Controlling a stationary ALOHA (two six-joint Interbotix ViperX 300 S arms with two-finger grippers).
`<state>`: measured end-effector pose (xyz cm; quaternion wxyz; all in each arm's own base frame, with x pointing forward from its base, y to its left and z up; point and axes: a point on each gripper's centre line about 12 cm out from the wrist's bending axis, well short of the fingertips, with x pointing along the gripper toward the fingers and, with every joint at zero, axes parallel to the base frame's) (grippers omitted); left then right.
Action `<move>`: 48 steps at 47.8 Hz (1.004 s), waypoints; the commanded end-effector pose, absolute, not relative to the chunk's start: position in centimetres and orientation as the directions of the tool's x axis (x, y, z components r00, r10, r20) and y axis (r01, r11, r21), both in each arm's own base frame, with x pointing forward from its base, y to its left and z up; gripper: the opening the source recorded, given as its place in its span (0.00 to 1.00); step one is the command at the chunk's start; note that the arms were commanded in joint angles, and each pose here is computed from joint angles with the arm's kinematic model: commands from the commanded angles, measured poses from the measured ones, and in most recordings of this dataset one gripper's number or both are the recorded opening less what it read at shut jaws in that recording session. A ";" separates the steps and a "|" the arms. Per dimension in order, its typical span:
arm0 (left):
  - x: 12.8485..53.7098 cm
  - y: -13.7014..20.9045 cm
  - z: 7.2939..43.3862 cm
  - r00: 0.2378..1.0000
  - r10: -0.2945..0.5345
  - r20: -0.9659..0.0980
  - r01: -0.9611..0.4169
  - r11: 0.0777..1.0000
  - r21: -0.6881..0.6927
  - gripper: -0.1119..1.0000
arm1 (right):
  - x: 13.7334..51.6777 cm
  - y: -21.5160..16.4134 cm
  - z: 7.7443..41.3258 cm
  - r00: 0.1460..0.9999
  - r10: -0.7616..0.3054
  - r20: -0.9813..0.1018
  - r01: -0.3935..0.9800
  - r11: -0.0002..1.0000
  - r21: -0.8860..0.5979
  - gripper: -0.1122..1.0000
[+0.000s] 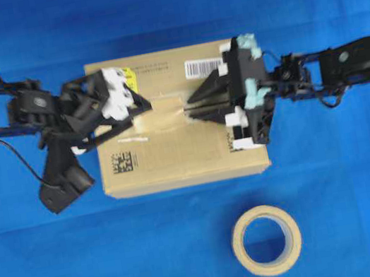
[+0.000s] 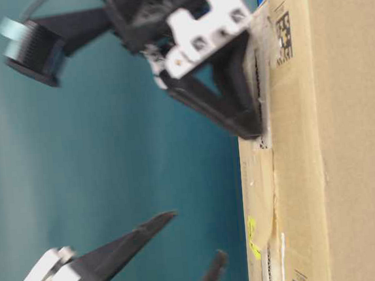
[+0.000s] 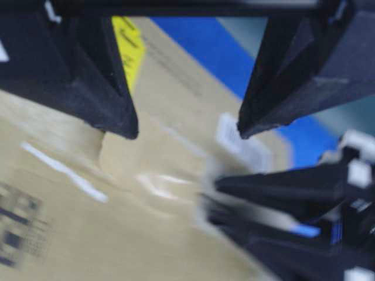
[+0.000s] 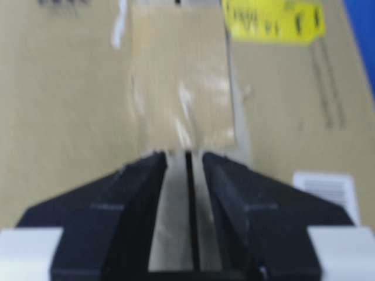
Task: Apply tape along the seams of the closed cardboard box to seal it securely.
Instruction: 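Rub both grippers along the taped seam toward each other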
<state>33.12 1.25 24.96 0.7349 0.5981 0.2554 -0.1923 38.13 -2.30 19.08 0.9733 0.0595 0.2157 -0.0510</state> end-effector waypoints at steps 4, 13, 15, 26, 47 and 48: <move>32.3 1.3 27.2 0.893 0.032 -0.448 0.409 0.357 0.840 0.65 | 37.7 -2.4 23.3 0.948 -0.076 -0.310 0.107 0.991 0.083 0.47; 31.6 1.2 27.6 0.930 0.035 -0.366 0.261 0.638 0.725 0.43 | 38.3 -3.6 24.2 0.968 -0.113 -0.226 0.134 0.988 0.082 0.37; 31.7 1.2 27.4 0.934 0.036 -0.356 0.231 0.699 0.677 0.34 | 38.6 -3.9 24.3 0.969 -0.120 -0.216 0.139 0.987 0.079 0.26; 33.1 1.6 25.7 0.953 0.050 -0.298 0.089 0.896 0.434 0.10 | 41.0 -4.5 23.1 0.965 -0.128 -0.228 0.142 0.989 0.049 0.10; 34.7 2.7 19.9 0.913 0.080 -0.401 0.015 0.974 0.228 0.10 | 43.5 -3.9 20.2 0.952 -0.107 -0.288 0.126 0.991 0.049 0.10; 34.7 2.7 19.7 0.911 0.078 -0.405 0.015 0.975 0.221 0.10 | 43.5 -3.9 20.0 0.950 -0.107 -0.293 0.127 0.991 0.049 0.10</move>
